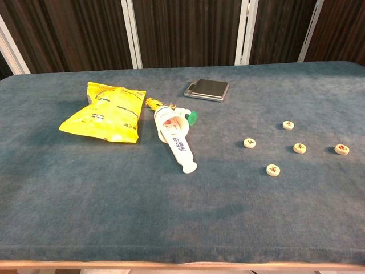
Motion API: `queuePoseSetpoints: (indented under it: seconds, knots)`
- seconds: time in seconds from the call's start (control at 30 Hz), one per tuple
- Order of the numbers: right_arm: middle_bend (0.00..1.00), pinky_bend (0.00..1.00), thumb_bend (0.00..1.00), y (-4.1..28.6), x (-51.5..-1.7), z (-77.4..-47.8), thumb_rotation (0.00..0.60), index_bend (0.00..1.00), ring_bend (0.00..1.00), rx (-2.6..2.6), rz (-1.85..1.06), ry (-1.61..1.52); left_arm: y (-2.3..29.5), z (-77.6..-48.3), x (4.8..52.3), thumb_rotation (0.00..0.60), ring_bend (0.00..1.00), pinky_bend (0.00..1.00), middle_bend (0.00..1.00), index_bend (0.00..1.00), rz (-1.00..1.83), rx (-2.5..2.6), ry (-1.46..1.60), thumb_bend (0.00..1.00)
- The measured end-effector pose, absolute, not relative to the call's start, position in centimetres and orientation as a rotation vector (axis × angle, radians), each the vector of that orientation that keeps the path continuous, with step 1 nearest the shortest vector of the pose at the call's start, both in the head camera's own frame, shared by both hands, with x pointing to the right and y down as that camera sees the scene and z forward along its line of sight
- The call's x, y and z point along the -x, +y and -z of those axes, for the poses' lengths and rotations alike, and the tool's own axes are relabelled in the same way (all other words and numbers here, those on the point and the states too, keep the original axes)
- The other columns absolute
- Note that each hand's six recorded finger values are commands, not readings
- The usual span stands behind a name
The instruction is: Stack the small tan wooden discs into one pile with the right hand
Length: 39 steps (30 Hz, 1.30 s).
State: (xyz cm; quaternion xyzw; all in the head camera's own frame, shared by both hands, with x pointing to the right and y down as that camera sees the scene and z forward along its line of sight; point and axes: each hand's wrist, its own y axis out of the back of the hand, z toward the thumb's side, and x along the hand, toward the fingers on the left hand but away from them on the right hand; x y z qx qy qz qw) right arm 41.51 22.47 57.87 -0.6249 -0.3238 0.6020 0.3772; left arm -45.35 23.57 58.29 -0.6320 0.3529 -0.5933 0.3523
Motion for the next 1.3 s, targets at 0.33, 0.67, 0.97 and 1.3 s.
queuePoseSetpoints:
  seconds: [0.33, 0.67, 0.97, 1.3]
  knots:
    - [0.00, 0.00, 0.06, 22.0, -40.8, -59.3, 0.600, 0.01, 0.00, 1.626, -1.537, -0.756, 22.9, -58.9, 44.5, 0.600, 0.00, 0.04, 0.00, 0.00, 1.505, 1.682, 0.917, 0.51]
    - [0.00, 0.00, 0.13, 18.7, -32.9, -62.7, 0.600, 0.39, 0.00, 1.710, -1.295, -0.475, 22.6, -59.1, 44.7, 0.600, 0.00, 0.04, 0.00, 0.00, 1.514, 1.674, 0.904, 0.51]
    - [0.00, 0.00, 0.26, 17.8, -27.6, -67.4, 0.600, 0.52, 0.00, 1.770, -1.198, -0.318, 23.2, -58.5, 44.5, 0.600, 0.00, 0.04, 0.00, 0.00, 1.487, 1.696, 0.897, 0.51]
    - [0.00, 0.00, 0.41, 16.9, -24.6, -71.0, 0.600, 0.56, 0.00, 1.801, -1.209, -0.279, 23.6, -58.0, 44.7, 0.600, 0.00, 0.04, 0.00, 0.00, 1.489, 1.683, 0.897, 0.51]
